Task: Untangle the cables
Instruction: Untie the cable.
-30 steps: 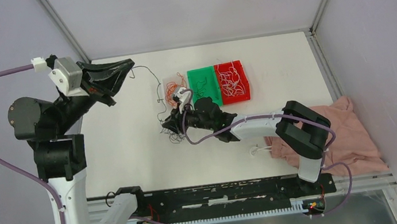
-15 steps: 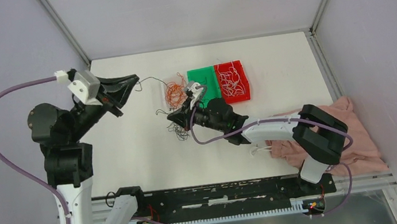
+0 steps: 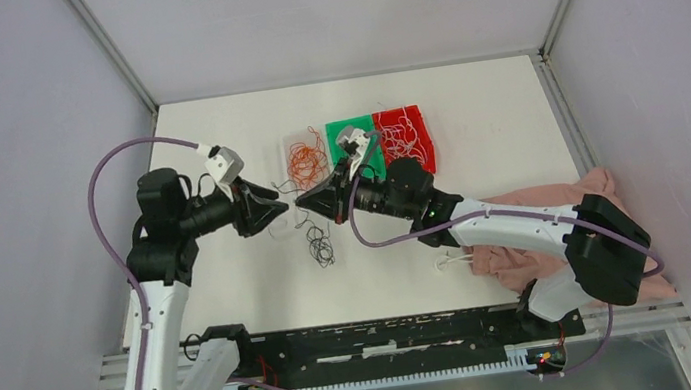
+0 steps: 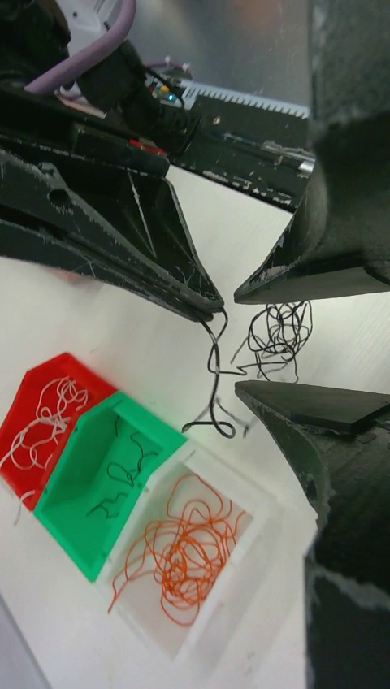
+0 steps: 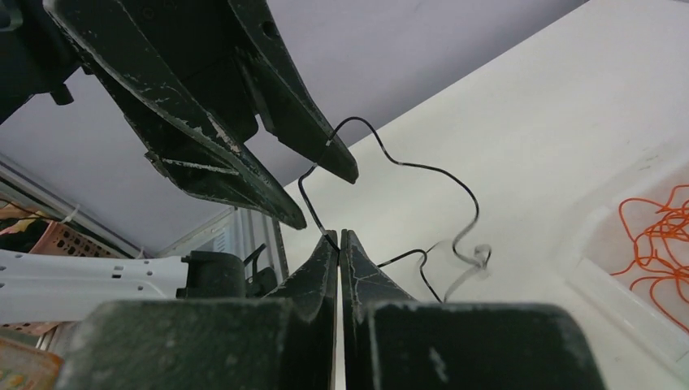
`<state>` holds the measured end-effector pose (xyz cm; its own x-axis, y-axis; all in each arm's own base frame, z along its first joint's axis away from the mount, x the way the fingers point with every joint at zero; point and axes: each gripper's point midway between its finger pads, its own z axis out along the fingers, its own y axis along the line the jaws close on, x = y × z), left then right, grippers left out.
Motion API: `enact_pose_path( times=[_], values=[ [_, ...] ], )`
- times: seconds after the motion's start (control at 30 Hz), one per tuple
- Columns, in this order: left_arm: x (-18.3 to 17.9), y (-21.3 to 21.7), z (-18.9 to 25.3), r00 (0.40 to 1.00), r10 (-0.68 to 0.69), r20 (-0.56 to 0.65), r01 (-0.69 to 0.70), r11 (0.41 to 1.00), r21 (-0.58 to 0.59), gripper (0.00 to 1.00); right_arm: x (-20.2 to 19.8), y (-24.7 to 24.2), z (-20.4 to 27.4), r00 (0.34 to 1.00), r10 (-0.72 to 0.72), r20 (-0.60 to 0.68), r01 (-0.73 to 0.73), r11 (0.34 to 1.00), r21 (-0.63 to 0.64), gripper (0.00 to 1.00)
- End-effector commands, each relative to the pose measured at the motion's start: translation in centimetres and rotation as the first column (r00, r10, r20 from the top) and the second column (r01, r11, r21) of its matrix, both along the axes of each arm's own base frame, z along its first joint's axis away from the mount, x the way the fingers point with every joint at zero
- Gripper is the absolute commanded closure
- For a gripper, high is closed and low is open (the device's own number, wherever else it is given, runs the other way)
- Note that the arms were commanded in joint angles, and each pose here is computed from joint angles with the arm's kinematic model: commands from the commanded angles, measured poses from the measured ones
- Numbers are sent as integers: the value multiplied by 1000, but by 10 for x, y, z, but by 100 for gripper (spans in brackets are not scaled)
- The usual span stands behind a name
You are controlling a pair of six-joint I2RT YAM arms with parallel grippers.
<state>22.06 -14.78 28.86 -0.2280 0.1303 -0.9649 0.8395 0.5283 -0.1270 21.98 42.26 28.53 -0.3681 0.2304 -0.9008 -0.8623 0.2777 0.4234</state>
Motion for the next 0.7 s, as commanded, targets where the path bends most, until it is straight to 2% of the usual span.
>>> enact_pose_path(
  times=[0.0, 0.17, 0.23, 0.4, 0.67],
  values=[
    [-22, -15, 4, 982, -182, 56, 184, 983, -25, 52, -14, 0, 36, 998, 64, 8, -64, 995, 75, 99],
    [-28, -15, -16, 976, -207, 61, 207, 978, 17, 48, -20, 4, 48, 994, 108, -24, -105, 988, 114, 99],
    [-28, -14, -23, 976, -200, 85, 196, 979, 49, 43, -22, 6, 51, 991, 126, -43, -120, 984, 130, 99],
    [-25, -9, -29, 974, -161, 159, 147, 984, 98, 39, -25, 9, 60, 983, 154, -102, -135, 977, 167, 99],
    [-9, -7, -9, 960, -73, 270, 59, 996, 62, 41, -39, 21, 64, 964, 217, -152, -191, 967, 167, 99]
  ],
)
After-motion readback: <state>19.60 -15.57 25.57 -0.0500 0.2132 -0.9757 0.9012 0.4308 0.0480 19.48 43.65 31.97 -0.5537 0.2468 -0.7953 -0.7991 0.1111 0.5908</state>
